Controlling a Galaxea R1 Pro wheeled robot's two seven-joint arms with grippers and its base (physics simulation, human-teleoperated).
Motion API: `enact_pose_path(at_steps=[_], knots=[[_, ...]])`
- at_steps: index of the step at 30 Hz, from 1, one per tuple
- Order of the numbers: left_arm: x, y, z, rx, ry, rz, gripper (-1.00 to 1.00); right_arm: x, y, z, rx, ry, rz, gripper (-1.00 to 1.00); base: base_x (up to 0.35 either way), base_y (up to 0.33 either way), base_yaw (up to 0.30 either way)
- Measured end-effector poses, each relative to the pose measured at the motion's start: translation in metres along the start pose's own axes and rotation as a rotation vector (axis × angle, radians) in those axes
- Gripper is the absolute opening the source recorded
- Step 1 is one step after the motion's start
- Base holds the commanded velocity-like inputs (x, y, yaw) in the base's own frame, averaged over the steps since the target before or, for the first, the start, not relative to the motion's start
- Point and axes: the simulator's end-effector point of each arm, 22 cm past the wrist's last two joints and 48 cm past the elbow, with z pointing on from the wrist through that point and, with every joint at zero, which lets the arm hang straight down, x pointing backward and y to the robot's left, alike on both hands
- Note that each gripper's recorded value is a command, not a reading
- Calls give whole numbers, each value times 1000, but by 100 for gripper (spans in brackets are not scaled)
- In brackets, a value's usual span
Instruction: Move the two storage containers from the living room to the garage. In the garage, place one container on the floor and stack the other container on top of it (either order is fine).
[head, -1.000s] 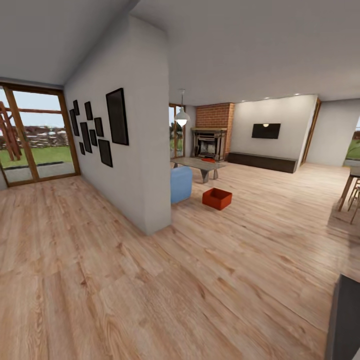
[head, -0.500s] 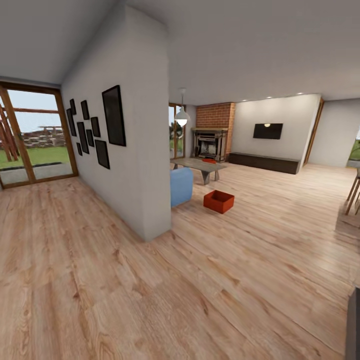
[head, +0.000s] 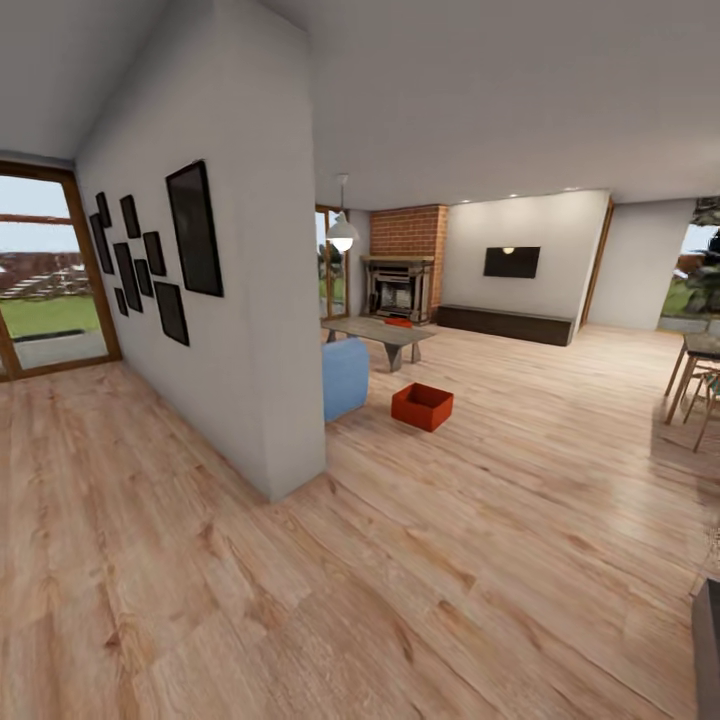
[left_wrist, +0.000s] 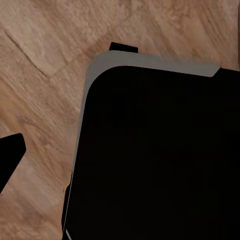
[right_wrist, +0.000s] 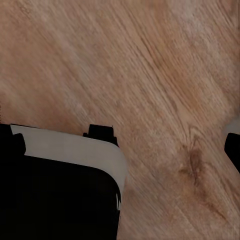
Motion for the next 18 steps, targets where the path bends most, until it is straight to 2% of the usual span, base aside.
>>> enact_pose_path(at_steps=[18], knots=[[0, 0, 0, 0, 0, 0, 100, 0, 0, 0, 0, 0, 0, 100, 323, 141, -232]])
